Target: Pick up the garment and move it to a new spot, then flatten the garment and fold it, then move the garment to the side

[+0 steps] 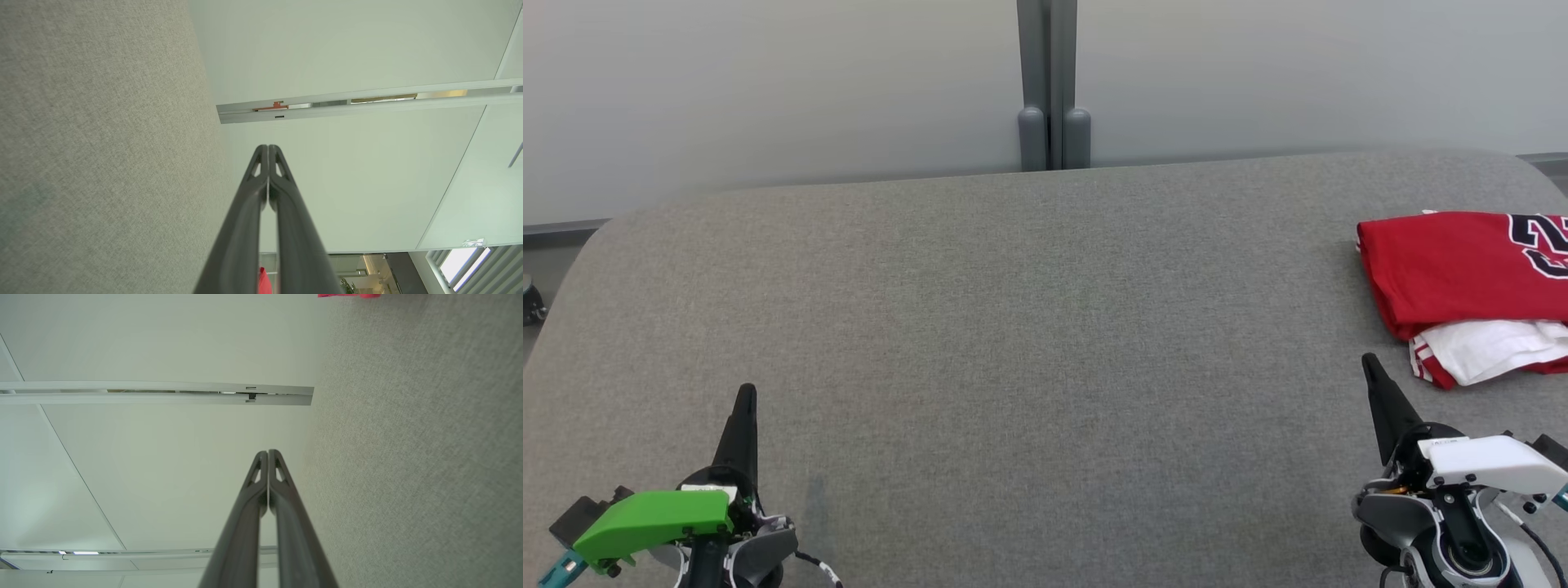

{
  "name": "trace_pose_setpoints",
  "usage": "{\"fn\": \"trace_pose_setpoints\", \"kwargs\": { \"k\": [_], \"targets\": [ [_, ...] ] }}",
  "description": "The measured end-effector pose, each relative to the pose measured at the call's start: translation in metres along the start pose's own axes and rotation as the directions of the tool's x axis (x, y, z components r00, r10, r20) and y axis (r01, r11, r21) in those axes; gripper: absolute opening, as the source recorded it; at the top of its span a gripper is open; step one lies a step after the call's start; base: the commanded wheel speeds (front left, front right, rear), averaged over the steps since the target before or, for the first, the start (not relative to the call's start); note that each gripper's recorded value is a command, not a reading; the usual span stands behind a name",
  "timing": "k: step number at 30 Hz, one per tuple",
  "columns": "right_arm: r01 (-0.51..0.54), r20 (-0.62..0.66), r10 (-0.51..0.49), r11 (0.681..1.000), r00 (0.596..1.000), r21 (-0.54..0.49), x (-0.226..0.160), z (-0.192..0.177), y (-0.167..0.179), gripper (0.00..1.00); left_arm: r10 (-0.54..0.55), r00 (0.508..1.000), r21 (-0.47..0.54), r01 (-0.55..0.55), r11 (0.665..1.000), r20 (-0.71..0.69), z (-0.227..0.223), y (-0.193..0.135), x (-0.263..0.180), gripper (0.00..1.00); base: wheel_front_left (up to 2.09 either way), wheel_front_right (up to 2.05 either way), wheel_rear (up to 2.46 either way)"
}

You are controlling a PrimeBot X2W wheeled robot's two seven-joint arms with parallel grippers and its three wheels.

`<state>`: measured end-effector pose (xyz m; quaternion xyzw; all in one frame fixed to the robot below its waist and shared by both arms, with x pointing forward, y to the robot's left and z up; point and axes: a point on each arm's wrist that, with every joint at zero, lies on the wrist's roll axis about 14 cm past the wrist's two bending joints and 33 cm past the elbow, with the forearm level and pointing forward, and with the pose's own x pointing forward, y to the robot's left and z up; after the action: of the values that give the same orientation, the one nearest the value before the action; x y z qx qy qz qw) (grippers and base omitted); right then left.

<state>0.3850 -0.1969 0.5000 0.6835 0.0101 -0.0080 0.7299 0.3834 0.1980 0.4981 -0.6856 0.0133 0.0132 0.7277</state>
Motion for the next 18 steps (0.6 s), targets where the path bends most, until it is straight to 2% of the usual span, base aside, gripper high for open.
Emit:
{"fn": "trace_pose_setpoints", "kwargs": {
  "k": [11,18],
  "targets": [
    [-0.016,0.003,0.016,0.998,1.000,0.069,0.0027,0.0029,0.0040,0.00,-0.024,1.000,-0.063,0.024,0.998,0.001,0.0022,-0.0051,0.0036,0.00,0.00,0.00,0.00],
    [-0.016,0.003,0.016,0.998,1.000,0.068,0.0027,0.0029,0.0041,0.00,-0.027,1.000,-0.063,0.027,0.998,0.001,0.0022,-0.0061,0.0040,0.00,0.00,0.00,0.00]
  ]
}}
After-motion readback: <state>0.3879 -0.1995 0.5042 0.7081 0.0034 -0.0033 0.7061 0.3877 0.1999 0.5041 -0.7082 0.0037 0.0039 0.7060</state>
